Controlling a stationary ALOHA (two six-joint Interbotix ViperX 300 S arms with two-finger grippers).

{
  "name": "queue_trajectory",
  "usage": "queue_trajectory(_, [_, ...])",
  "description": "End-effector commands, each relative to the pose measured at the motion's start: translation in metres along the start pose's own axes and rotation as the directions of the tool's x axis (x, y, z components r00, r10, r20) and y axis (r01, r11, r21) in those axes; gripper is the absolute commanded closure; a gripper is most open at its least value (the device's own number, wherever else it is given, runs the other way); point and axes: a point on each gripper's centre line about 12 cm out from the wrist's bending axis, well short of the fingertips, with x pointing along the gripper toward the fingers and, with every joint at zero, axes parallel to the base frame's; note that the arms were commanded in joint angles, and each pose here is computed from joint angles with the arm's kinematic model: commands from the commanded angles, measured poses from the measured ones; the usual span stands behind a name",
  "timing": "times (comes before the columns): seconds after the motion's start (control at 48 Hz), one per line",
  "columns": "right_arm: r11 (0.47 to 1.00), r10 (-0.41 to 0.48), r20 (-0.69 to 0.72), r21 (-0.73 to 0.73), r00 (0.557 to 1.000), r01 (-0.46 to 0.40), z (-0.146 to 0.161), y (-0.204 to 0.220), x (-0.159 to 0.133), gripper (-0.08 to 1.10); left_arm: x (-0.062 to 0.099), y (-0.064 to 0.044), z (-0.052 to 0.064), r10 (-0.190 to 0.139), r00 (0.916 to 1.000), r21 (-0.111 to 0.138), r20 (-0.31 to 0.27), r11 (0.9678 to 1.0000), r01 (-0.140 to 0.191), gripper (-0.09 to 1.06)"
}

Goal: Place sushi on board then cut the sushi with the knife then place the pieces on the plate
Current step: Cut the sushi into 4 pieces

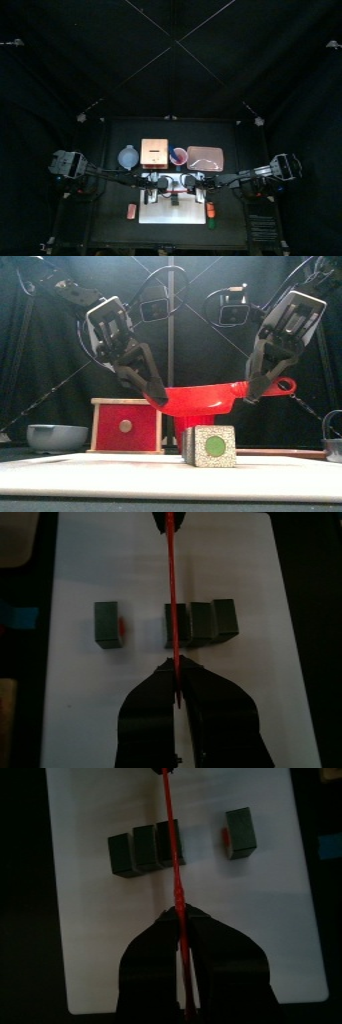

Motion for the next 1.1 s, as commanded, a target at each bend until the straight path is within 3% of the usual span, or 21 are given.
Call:
queue_trajectory(0.021, [1.0, 0.028, 0.045, 0.011, 0.999, -0.028, 0.007, 0.008, -0.008, 0.64, -0.001, -0.007, 0.009, -0.016, 0.9996, -0.024, 0.023, 0.9996, 0.016, 0.6])
queue_trajectory(0.417, [0.998, 0.029, 0.011, 0.051, 1.0, -0.03, -0.006, 0.007, 0.003, 0.64, 0.004, -0.009, 0.007, -0.02, 0.9997, -0.056, 0.012, 0.9982, 0.021, 0.6])
queue_trajectory(0.708, [0.998, 0.029, -0.006, 0.057, 1.0, -0.029, -0.01, 0.008, 0.007, 0.64, 0.008, -0.011, 0.003, -0.023, 0.9997, -0.055, -0.001, 0.9982, 0.023, 0.6])
queue_trajectory(1.104, [0.998, 0.027, -0.033, 0.056, 0.999, -0.025, -0.016, 0.01, 0.018, 0.64, 0.01, -0.011, 0.0, -0.023, 0.9997, -0.073, -0.012, 0.9971, 0.022, 0.6])
